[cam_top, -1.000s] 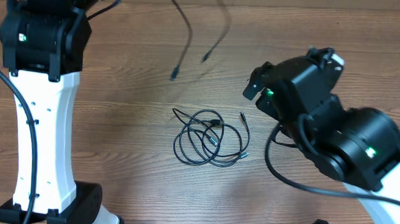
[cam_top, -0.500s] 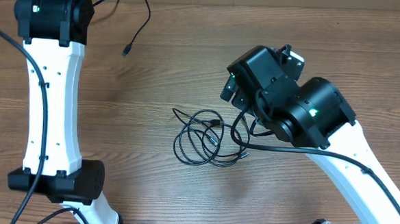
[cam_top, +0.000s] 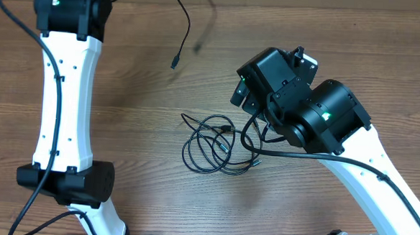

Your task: Untangle cables

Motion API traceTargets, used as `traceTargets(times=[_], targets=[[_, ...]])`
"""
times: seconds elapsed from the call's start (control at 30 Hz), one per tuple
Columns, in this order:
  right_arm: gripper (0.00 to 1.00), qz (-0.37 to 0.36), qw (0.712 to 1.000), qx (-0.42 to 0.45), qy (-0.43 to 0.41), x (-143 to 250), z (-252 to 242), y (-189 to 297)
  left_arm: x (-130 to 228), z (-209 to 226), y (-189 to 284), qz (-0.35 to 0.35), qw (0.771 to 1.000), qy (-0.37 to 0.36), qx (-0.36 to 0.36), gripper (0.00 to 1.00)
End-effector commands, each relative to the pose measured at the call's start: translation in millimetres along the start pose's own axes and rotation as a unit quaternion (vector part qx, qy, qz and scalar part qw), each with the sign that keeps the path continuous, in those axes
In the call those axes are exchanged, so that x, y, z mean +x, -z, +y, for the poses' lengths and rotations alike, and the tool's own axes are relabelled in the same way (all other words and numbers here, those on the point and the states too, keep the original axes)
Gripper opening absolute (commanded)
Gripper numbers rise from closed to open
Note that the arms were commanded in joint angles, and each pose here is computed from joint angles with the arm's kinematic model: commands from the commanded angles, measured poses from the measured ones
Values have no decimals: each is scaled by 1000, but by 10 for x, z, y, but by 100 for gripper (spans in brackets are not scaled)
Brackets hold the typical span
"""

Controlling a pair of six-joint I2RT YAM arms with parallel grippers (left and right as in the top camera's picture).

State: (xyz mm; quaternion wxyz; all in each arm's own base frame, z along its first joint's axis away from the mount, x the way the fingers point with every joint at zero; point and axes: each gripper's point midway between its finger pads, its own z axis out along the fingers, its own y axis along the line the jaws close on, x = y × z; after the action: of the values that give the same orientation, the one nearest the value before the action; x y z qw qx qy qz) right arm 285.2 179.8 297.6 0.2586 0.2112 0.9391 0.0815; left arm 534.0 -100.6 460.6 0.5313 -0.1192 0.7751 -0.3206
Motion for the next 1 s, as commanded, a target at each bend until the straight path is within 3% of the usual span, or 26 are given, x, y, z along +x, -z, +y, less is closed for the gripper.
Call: traceTargets(times=[0.0, 0.53, 0.97], targets=[[100, 1, 1000, -1, 4, 4, 8, -1, 83, -22, -101, 15, 1000, -1, 12, 4], [100, 1, 1000, 0, 4, 6, 3, -1, 43, 97, -125, 6, 1000, -24, -8, 4], [100, 8, 1000, 13, 9, 41, -64, 0, -397, 814, 84, -38, 994, -48, -91, 4]])
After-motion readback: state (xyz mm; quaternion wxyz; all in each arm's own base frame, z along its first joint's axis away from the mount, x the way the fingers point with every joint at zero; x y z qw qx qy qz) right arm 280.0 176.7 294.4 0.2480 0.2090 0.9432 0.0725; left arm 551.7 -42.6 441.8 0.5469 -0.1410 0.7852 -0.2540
